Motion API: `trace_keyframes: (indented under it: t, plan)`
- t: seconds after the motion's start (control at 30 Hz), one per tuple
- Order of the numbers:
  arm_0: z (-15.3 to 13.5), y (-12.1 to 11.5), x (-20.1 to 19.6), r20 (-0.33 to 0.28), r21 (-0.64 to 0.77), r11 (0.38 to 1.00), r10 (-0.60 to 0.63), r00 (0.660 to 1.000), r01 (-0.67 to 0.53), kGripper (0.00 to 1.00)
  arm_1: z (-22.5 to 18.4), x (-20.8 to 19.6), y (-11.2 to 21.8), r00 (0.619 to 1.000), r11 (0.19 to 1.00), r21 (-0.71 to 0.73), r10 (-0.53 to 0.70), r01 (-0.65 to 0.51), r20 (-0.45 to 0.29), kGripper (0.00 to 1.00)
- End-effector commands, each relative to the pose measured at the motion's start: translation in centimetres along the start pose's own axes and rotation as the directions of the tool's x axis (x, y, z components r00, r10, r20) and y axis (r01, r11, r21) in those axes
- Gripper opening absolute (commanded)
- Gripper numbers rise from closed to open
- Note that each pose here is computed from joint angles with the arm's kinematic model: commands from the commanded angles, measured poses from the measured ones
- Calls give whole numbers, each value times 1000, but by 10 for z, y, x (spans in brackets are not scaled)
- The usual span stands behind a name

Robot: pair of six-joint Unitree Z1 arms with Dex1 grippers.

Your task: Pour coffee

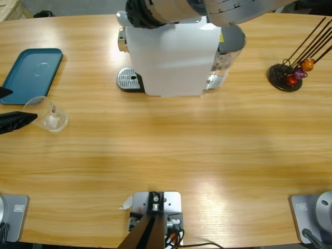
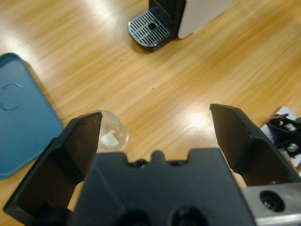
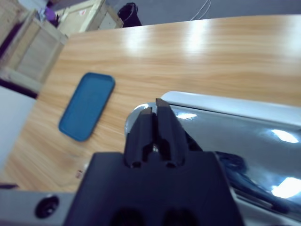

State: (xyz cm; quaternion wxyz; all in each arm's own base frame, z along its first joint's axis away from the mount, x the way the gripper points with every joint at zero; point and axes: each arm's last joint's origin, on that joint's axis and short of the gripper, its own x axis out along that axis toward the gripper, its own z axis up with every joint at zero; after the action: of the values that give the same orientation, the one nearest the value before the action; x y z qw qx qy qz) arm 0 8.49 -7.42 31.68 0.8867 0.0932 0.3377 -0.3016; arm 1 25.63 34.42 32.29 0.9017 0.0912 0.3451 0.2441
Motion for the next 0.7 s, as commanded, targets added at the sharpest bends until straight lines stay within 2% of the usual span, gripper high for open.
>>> trace_keyframes:
  t: [0.03,0.17,0.23,0.3,0.33,0.43,0.47,0.7]
  plan:
    - [-13,16,-7,-123,166,969,204,971,-183,996,-19,-61,-11,993,961,-273,4,-37,-119,1000]
    - [-17,19,-2,-115,175,964,222,968,-200,991,-4,-146,-16,977,900,-382,193,-211,-86,1000]
    - [-20,22,7,-105,169,960,243,964,-223,991,-8,-176,-21,970,876,-419,233,-239,-66,1000]
    - [-30,26,18,-128,157,959,258,958,-237,991,-14,-195,-30,966,869,-427,250,-251,-59,1000]
    - [-30,26,25,-137,161,959,255,957,-233,992,-18,-202,-36,966,868,-426,254,-253,-56,1000]
    - [-27,28,57,-272,190,964,234,933,-186,991,-30,-216,-50,966,876,-412,252,-250,-52,1000]
    - [-26,28,61,-293,194,964,234,927,-182,991,-33,-217,-53,967,877,-411,248,-248,-55,1000]
    - [-27,28,65,-320,191,967,221,921,-166,974,-43,-212,-59,967,883,-400,248,-247,-50,1000]
